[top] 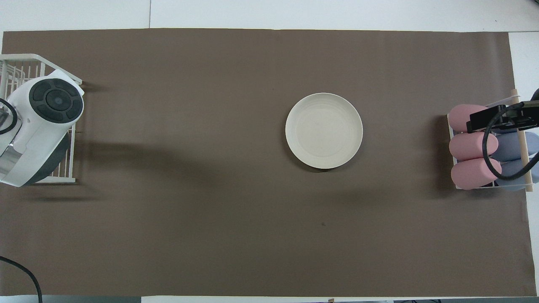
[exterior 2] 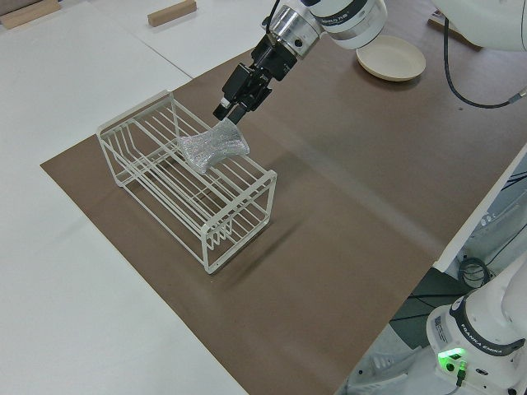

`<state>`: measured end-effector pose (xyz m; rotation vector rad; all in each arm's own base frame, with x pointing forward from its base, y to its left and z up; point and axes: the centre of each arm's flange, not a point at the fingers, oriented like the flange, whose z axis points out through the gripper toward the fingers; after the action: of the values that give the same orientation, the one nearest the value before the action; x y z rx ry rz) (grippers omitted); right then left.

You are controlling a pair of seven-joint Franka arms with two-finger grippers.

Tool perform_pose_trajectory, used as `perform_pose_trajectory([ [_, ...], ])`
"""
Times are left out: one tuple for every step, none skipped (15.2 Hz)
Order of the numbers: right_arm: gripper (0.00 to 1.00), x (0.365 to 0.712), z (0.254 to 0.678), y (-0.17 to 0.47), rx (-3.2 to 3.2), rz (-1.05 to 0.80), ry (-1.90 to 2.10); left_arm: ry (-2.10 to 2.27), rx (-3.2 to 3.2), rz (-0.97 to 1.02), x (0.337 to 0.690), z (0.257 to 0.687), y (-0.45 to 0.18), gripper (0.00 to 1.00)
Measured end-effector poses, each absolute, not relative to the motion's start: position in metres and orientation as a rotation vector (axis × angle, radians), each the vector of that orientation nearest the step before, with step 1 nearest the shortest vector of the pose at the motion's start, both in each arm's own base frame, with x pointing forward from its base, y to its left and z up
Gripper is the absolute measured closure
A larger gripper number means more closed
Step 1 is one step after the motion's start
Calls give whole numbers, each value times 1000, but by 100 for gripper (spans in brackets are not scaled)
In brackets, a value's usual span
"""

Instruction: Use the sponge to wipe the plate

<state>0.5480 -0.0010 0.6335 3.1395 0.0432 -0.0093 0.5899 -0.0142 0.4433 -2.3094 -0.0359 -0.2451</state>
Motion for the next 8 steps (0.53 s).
perform_pose_trajectory([
  [0, 548, 634, -1, 3140, -9, 43, -35, -2310, -246, 590, 443, -14, 18],
  [0, 548, 634, -1, 3140, -9, 43, -36, -2310, -248, 590, 443, -14, 16],
  [0, 548, 634, -1, 3140, -9, 43, -36, -2311, -249, 590, 443, -15, 16],
  [0, 548, 634, -1, 3140, -9, 43, -40, -2314, -249, 590, 443, -15, 13],
  [0, 548, 634, -1, 3140, -9, 43, -46, -2320, -250, 590, 443, -15, 13],
  [0, 548, 634, -1, 3140, -9, 43, -56, -2330, -250, 590, 444, -16, 8],
  [0, 548, 634, -1, 3140, -9, 43, -71, -2346, -255, 591, 446, -17, 1],
  [0, 548, 634, -1, 3140, -9, 44, -95, -2371, -261, 593, 451, -18, 0],
])
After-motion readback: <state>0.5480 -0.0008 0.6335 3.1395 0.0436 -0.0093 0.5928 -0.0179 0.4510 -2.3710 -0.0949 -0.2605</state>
